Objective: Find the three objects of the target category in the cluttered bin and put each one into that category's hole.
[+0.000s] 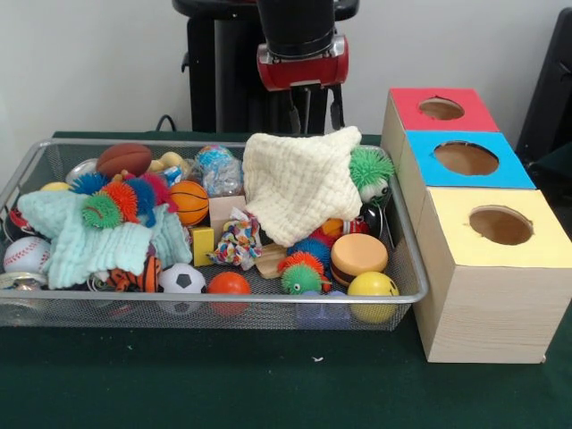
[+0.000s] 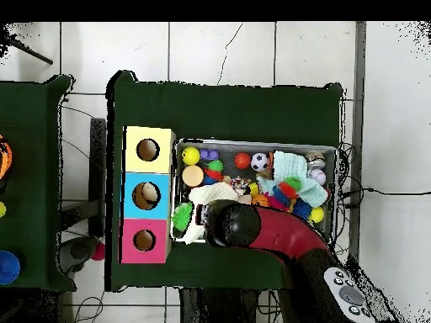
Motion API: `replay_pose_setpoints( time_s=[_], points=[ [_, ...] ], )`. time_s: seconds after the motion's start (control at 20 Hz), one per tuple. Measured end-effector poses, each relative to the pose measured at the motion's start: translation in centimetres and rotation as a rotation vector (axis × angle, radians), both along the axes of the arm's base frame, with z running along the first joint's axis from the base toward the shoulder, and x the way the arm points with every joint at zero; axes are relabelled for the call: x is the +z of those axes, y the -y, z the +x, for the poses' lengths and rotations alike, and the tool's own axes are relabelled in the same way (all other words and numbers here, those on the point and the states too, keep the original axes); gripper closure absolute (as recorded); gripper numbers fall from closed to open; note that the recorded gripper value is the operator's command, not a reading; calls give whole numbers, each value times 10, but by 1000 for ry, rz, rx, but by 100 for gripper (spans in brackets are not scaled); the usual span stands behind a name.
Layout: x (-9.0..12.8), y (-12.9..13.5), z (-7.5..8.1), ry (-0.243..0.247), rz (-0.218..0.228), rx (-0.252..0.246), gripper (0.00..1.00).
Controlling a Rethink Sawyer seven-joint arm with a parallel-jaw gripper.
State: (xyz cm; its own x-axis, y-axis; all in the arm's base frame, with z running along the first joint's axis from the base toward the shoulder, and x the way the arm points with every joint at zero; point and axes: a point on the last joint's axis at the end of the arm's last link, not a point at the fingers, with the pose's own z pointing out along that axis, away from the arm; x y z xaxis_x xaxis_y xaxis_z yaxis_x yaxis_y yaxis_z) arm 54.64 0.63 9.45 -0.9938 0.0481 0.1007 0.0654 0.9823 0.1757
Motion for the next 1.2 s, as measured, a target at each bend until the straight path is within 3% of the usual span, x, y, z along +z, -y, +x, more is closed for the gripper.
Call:
replay_pose_setpoints(
  time_s=[0.45,0.9,1.2],
  points=[
    [3,16,23,77,-72,85,0],
    [12,38,57,166,-147,138,0],
    [7,49,72,207,-193,167,0]
  ],
)
